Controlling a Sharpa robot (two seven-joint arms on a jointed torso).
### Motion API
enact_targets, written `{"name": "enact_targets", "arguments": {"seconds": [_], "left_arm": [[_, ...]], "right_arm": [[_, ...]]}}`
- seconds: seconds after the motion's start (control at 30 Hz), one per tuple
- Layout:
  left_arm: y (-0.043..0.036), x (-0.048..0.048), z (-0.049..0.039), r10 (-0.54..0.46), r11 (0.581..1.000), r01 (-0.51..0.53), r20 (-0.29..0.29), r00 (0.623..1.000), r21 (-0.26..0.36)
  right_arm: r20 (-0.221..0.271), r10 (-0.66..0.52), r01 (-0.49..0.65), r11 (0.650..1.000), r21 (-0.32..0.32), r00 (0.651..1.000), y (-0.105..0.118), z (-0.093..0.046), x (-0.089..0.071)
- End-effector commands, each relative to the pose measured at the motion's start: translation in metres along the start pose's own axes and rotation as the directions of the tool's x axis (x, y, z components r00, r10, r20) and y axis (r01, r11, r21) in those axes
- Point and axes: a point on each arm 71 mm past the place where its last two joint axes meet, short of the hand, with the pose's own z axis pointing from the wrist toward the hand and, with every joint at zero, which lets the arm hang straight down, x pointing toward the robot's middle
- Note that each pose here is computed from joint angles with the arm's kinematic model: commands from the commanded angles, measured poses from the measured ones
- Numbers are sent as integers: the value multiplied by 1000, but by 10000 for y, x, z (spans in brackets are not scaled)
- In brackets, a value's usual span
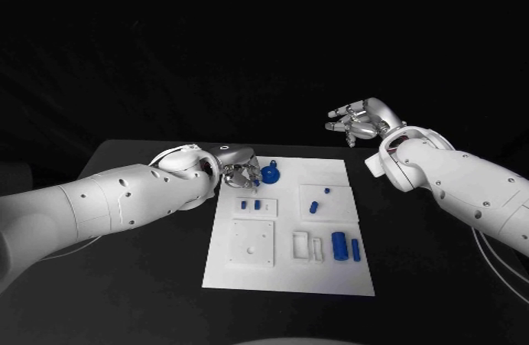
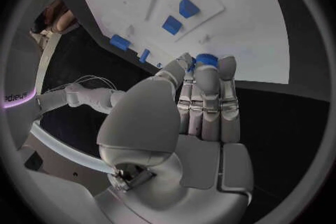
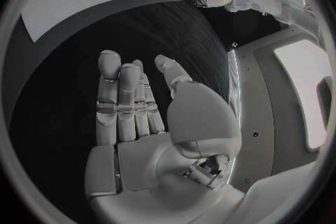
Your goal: Assemble the parts on the task board
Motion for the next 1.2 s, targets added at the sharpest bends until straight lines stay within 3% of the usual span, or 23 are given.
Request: {"name": "enact_targets", "arguments": {"seconds": [0.03, 0.6, 1.2], "left_arm": [[16, 8, -9, -12, 1000, 11, -15, 1000, -11], [114, 102, -5, 0, 999, -3, -57, 998, -41], [114, 164, 17, -3, 999, -1, -78, 997, -48]], "right_arm": [[-19, 3, -3, 1000, -4, 1000, 6, 0, 12], [-26, 6, -6, 1000, -7, 1000, 22, 8, 37], [-28, 7, -7, 1000, -9, 1000, 32, 10, 47]]}}
